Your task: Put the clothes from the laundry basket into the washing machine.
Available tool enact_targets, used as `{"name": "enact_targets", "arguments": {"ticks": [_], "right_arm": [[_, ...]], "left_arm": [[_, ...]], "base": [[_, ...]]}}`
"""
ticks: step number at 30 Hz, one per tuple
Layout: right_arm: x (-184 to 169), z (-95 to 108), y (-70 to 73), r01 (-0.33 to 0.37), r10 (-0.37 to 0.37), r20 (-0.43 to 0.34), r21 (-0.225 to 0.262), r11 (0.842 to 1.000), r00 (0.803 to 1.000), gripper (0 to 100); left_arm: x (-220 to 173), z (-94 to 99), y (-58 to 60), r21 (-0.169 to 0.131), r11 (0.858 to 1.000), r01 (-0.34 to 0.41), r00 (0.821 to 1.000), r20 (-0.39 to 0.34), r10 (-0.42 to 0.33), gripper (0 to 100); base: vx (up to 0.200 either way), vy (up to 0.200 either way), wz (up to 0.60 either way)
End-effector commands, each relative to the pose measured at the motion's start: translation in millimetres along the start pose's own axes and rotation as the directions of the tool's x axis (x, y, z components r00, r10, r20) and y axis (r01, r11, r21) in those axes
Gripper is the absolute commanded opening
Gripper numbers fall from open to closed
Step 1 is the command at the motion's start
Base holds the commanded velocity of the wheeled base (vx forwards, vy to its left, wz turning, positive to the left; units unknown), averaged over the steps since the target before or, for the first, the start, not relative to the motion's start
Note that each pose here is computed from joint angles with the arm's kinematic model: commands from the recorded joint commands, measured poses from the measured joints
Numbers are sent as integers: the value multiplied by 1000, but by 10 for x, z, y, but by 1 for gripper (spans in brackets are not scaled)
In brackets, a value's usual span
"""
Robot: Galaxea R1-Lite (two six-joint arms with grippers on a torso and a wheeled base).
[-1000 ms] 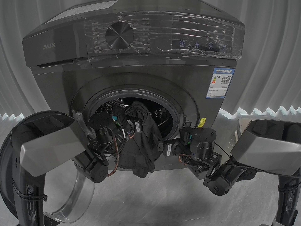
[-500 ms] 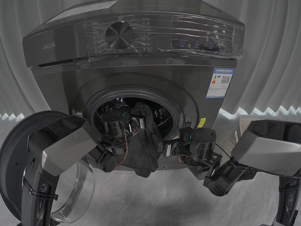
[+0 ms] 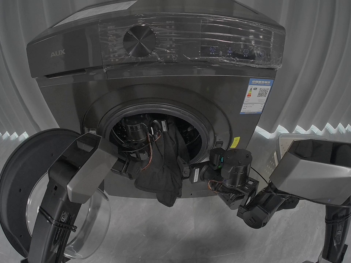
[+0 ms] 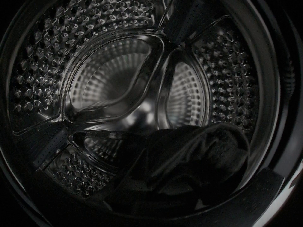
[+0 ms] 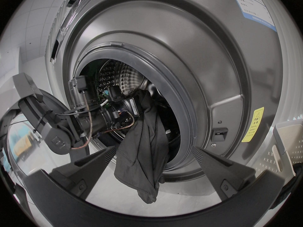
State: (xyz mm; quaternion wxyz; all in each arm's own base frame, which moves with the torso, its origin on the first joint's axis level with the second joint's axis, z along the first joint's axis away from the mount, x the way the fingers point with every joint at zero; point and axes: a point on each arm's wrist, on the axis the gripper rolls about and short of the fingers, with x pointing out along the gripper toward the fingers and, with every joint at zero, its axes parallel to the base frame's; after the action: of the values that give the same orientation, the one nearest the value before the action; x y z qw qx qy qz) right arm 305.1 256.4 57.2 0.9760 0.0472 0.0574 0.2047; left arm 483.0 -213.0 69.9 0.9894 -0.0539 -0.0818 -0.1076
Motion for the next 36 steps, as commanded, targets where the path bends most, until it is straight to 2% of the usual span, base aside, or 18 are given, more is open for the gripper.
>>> {"name": "enact_targets", "arguments": {"ticks": [1,5,12,13,18,19,21,23,26,27,30,32,34,36], "right_arm": [[3,0,-1,0,0,2,2,1000,1000,100],[6,-12,-2,0,0,-1,1,1000,1000,100],[10,-11,6,-2,2,2,2,1000,1000,100],[10,-11,6,-2,2,2,2,1000,1000,100],[13,-16,0,0,0,0,1,1000,1000,100],[15,-16,-6,0,0,0,1,1000,1000,100],[13,-19,-7,0,0,-1,1,1000,1000,100],[7,-17,-2,-1,1,-1,1,1000,1000,100],[12,-16,-6,-3,3,7,0,1000,1000,100],[12,-14,-6,-3,3,9,1,1000,1000,100],[19,-29,-19,1,-1,6,0,1000,1000,100],[19,-29,-19,1,-1,6,-1,1000,1000,100],[15,-32,-14,-1,1,6,0,1000,1000,100],[14,-32,-8,-3,3,6,0,1000,1000,100]], "left_arm": [[169,-271,69,-5,1000,-20,1000,-17,20,0],[224,-308,95,-4,1000,-26,1000,-15,26,0],[261,-245,102,-12,1000,-27,1000,8,27,0],[264,-233,109,-13,1000,-28,1000,13,28,100],[245,-222,113,-17,999,-31,999,11,32,100],[220,-159,89,-15,999,-29,1000,7,29,100],[118,-70,69,-10,1000,-26,998,-54,25,100],[-20,1,26,-23,1000,-21,990,-137,17,100],[-157,72,-24,-27,1000,-1,980,-200,-5,100],[-157,72,-24,-27,1000,-1,980,-200,-5,100],[-317,20,-38,-11,1000,28,959,-281,-30,100],[-347,-4,-31,-7,999,32,954,-299,-32,100],[-419,-107,-1,13,999,33,939,-343,-27,100],[-462,-162,11,22,999,36,930,-366,-25,100]], "base": [[0,0,0],[0,0,0],[0,0,0],[0,0,0],[0,0,0],[0,0,0],[0,0,0],[0,0,0],[0,0,0],[0,0,0],[0,0,0],[0,0,0],[0,0,0],[0,0,0]]}}
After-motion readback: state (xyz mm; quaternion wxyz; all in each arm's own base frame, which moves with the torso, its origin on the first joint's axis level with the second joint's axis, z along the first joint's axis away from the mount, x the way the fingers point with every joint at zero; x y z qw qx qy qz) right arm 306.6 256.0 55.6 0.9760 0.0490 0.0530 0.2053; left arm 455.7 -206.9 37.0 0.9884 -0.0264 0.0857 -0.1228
